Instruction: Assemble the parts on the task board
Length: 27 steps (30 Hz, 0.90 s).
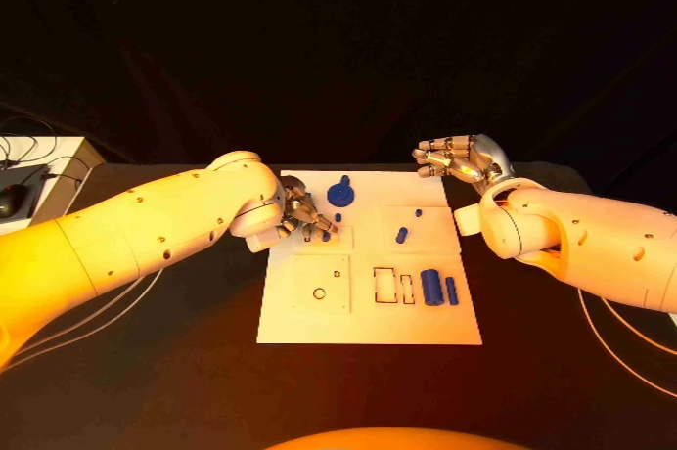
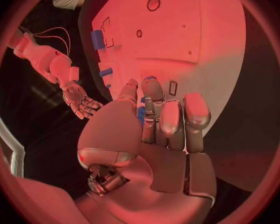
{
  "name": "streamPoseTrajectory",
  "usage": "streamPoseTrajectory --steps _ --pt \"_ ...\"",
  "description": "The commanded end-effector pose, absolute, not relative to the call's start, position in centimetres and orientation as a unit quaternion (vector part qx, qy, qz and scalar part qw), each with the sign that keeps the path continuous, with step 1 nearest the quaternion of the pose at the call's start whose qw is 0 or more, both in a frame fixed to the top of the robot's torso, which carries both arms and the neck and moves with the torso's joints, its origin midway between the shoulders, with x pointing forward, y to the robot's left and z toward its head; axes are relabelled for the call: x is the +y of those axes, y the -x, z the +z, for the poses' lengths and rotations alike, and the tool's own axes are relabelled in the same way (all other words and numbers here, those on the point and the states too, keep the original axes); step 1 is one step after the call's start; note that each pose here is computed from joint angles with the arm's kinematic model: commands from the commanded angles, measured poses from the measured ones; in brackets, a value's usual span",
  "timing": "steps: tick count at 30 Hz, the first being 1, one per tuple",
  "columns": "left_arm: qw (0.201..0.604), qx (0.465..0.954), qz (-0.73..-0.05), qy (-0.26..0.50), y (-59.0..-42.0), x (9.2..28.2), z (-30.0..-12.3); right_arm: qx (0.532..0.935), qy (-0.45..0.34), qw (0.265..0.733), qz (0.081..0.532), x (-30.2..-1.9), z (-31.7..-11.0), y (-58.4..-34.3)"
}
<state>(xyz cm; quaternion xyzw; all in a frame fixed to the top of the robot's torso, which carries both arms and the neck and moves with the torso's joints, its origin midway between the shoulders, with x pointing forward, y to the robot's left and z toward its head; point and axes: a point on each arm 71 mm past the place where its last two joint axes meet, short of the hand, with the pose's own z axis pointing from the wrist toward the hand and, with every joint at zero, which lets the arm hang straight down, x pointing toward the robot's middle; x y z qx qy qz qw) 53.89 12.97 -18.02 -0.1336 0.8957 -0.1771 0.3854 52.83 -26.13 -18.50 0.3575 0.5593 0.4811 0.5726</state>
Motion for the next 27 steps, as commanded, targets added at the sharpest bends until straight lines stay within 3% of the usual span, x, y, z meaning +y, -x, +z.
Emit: streamPoseTrajectory --steps 1,14,27 --pt "0.393 0.889 -0.189 0.137 -53.9 12.8 -17.8 0.560 -0.352 0.570 0.488 -26.0 -18.5 -52.8" --pt "0.402 0.875 -0.215 0.164 -54.1 13.5 -16.4 0.560 -0.352 0.570 0.487 -26.1 -18.5 -52.8" --pt "0.418 0.845 -0.253 0.215 -55.7 15.9 -14.2 0.559 -0.354 0.573 0.483 -26.5 -18.5 -52.9"
